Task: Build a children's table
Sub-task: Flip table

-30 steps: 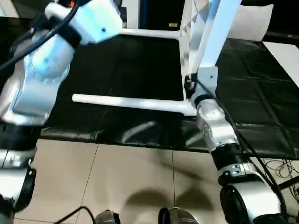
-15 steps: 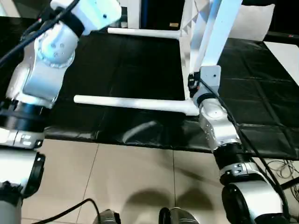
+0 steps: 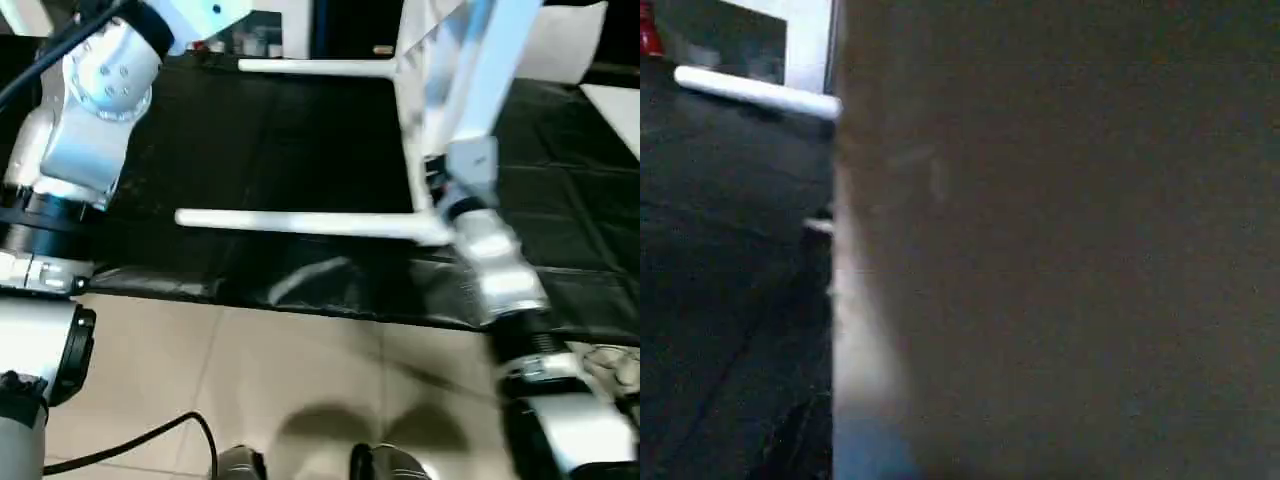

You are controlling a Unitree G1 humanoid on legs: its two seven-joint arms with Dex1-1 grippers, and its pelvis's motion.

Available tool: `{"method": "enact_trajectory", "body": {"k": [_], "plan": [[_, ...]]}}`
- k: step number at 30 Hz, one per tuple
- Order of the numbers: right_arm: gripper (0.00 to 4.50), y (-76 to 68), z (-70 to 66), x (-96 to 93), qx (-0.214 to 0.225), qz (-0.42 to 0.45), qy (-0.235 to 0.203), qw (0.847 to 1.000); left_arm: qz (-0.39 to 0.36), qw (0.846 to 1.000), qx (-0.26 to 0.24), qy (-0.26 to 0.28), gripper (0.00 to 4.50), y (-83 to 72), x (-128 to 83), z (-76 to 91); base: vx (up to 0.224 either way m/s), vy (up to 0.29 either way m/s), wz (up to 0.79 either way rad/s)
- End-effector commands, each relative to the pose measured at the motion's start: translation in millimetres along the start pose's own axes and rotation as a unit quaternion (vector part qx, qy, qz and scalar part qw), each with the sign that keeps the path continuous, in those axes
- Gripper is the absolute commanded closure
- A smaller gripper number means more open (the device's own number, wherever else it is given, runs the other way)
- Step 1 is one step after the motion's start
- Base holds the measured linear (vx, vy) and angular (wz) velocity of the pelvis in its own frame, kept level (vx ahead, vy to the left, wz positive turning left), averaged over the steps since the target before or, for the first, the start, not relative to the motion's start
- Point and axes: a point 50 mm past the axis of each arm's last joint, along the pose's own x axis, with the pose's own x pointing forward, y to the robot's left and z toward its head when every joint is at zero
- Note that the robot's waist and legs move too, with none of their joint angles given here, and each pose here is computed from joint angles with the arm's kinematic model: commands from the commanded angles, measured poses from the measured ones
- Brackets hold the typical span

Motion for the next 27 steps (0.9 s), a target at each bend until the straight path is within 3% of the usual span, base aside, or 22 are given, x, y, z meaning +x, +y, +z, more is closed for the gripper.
{"method": "enact_trajectory", "body": {"k": [1,2,4,8,9,17,18,21,22,24,27], "plan": [[2.54,-11.7,58.2,6.8,-0.082,0.057,-0.094,0.99,-0.049,0.994,-0.094,0.002,2.17,-16.3,-3,-2.9,0.0,0.0,0.0],[2.54,-11.7,58.2,6.8,-0.082,0.057,-0.094,0.99,-0.049,0.994,-0.094,0.002,2.17,-16.3,-3,-2.9,0.0,0.0,0.0],[2.54,-25.1,75.1,8.9,-0.117,0.112,-0.082,0.983,-0.074,0.982,-0.171,-0.007,2.19,-22.4,-11,1.1,0.0,0.0,0.0],[2.54,-44.4,92.8,11.1,-0.155,0.167,-0.059,0.972,-0.117,0.964,-0.241,-0.002,2.29,-33.7,-23,1.5,0.0,0.0,0.0],[2.54,-48.0,97.8,11.9,-0.161,0.183,-0.055,0.968,-0.125,0.96,-0.251,0.004,2.29,-35.9,-26,-0.3,0.0,0.0,0.0],[2.54,-48.0,97.8,11.9,-0.161,0.183,-0.055,0.968,-0.125,0.96,-0.251,0.004,2.29,-35.9,-26,-0.3,0.0,0.0,0.0],[1.98,-51.4,105.3,12.6,-0.154,0.204,-0.055,0.965,-0.126,0.954,-0.273,0.012,2.38,-36.8,-29,-2.1,0.0,0.0,0.0],[1.76,-63.1,161.1,11.2,-0.104,0.214,-0.208,0.949,-0.054,0.936,-0.34,0.075,2.43,-31.5,-30,-20.6,0.0,0.0,0.0],[1.76,-65.1,172.1,8.4,-0.092,0.196,-0.253,0.943,-0.037,0.932,-0.351,0.086,2.43,-30.4,-30,-24.2,0.0,0.0,0.0],[1.43,-66.3,179.9,4.9,-0.074,0.183,-0.292,0.936,-0.03,0.928,-0.359,0.094,2.44,-29.6,-30,-25.8,0.0,0.0,0.0],[1.24,-66.1,182.7,2.3,-0.068,0.197,-0.306,0.929,-0.033,0.926,-0.362,0.098,2.44,-28.7,-32,-24.6,0.0,0.0,0.0]]}}
